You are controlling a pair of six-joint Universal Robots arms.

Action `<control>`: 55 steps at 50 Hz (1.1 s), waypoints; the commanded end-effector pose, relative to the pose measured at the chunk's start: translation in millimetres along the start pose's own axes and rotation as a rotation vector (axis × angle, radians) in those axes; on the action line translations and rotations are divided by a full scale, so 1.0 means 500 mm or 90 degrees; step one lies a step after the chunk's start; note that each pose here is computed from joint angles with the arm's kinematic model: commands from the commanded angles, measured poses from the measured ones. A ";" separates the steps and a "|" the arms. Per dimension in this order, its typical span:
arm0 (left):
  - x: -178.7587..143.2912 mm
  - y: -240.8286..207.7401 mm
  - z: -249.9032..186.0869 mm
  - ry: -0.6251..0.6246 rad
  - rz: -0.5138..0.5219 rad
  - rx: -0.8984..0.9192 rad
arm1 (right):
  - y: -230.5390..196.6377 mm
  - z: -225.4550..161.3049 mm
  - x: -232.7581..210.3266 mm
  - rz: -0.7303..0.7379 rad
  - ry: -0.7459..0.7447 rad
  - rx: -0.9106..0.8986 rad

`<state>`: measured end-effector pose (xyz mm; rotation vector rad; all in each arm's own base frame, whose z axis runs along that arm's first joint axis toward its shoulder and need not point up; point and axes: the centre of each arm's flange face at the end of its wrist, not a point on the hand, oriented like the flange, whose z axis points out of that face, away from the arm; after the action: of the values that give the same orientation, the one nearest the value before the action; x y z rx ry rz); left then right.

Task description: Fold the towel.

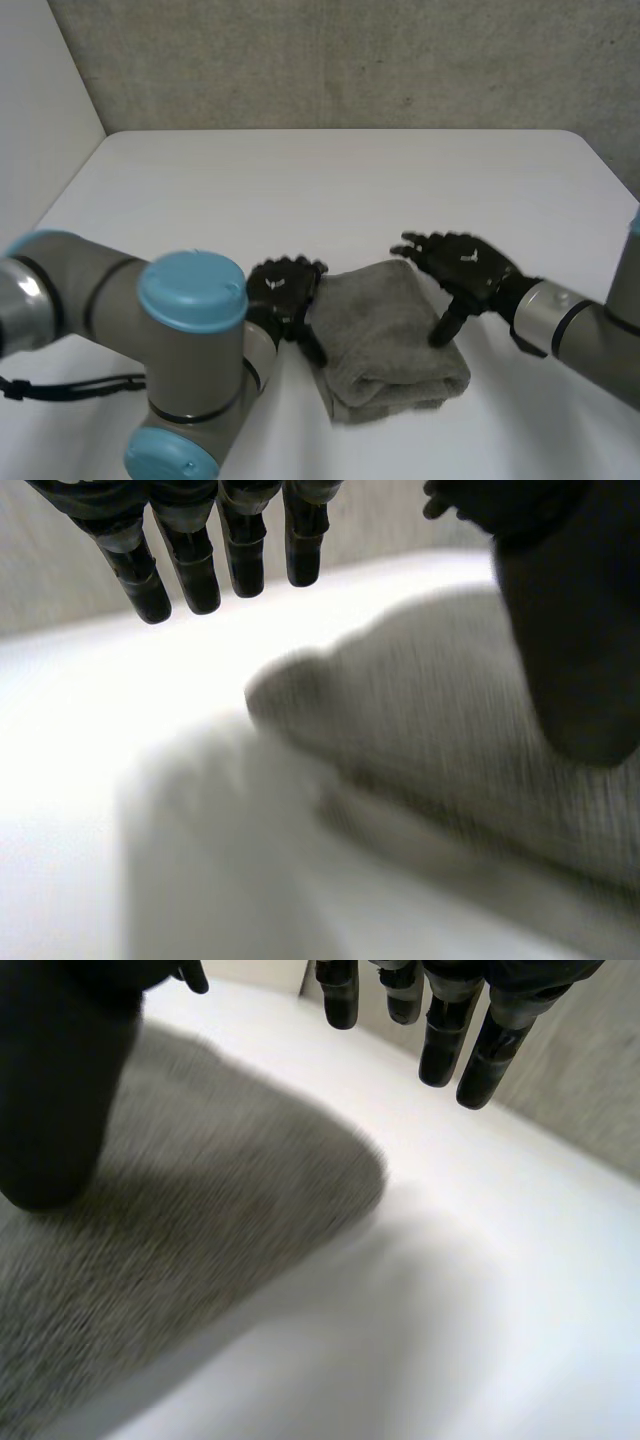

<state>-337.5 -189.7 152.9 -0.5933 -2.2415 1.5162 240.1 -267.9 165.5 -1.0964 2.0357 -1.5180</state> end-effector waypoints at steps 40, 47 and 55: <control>-0.230 -0.354 -0.100 -0.065 -0.076 0.197 | -0.281 -0.131 0.142 0.042 0.373 0.172; -0.231 -0.351 -0.100 -0.067 -0.079 0.195 | -0.279 -0.130 0.140 0.041 0.366 0.170; -0.230 -0.346 -0.099 -0.069 -0.079 0.192 | -0.280 -0.127 0.137 0.042 0.347 0.173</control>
<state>-237.9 -270.7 325.7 -0.2828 -2.0205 1.8131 203.2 -296.3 327.2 -0.5330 2.0753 -2.1648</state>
